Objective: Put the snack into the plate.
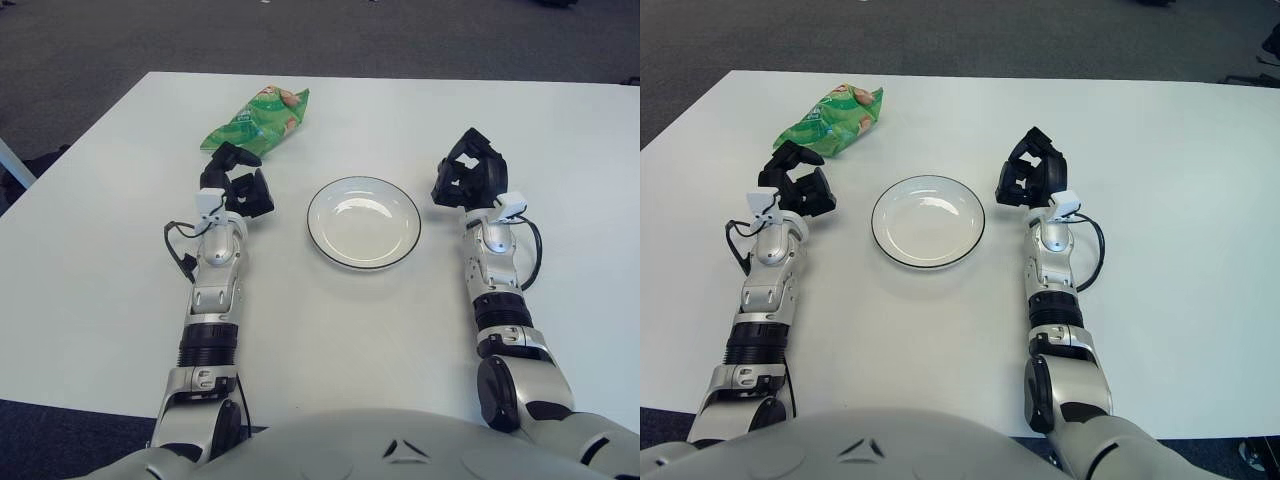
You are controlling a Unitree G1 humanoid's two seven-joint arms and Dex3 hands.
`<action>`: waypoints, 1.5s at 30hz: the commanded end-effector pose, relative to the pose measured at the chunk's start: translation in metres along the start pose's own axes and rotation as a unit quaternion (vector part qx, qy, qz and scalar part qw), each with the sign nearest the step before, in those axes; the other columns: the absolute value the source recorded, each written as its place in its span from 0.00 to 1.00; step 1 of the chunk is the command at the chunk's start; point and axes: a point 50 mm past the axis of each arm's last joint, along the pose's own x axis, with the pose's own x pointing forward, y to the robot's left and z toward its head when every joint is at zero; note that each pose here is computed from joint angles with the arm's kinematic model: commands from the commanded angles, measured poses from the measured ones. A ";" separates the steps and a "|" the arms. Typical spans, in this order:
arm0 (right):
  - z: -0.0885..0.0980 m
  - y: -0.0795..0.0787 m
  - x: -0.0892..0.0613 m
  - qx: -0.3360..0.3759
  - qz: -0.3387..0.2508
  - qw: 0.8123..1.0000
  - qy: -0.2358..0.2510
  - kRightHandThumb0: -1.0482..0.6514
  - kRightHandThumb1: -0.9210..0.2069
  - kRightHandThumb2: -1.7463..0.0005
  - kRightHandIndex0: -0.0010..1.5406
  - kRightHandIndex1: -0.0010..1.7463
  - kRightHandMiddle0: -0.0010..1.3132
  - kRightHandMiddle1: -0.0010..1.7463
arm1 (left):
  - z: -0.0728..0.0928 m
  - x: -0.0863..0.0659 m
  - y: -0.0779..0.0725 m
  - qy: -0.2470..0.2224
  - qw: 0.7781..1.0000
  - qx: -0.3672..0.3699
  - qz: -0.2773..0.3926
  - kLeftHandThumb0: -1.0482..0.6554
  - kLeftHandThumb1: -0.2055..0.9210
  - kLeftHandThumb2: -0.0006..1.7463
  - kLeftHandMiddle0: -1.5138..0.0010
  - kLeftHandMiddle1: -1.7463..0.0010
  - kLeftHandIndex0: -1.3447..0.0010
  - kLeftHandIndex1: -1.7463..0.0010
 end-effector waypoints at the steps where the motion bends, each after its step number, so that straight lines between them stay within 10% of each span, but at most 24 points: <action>1: -0.038 -0.013 -0.040 -0.001 -0.028 0.996 0.084 0.29 0.68 0.13 0.85 1.00 0.58 1.00 | -0.019 -0.014 0.008 0.042 0.999 0.007 0.008 0.31 0.39 0.81 0.12 0.00 0.49 0.00; 27: -0.038 -0.013 -0.043 -0.002 -0.025 0.996 0.085 0.29 0.68 0.13 0.85 1.00 0.57 1.00 | 0.020 0.007 0.008 -0.011 1.000 0.006 0.008 0.32 0.41 0.79 0.17 0.00 0.51 0.00; 45: -0.040 -0.014 -0.044 -0.008 -0.027 0.995 0.093 0.29 0.68 0.14 0.85 1.00 0.57 1.00 | 0.045 0.027 0.004 -0.136 0.975 0.175 0.021 0.32 0.43 0.78 0.18 0.00 0.52 0.00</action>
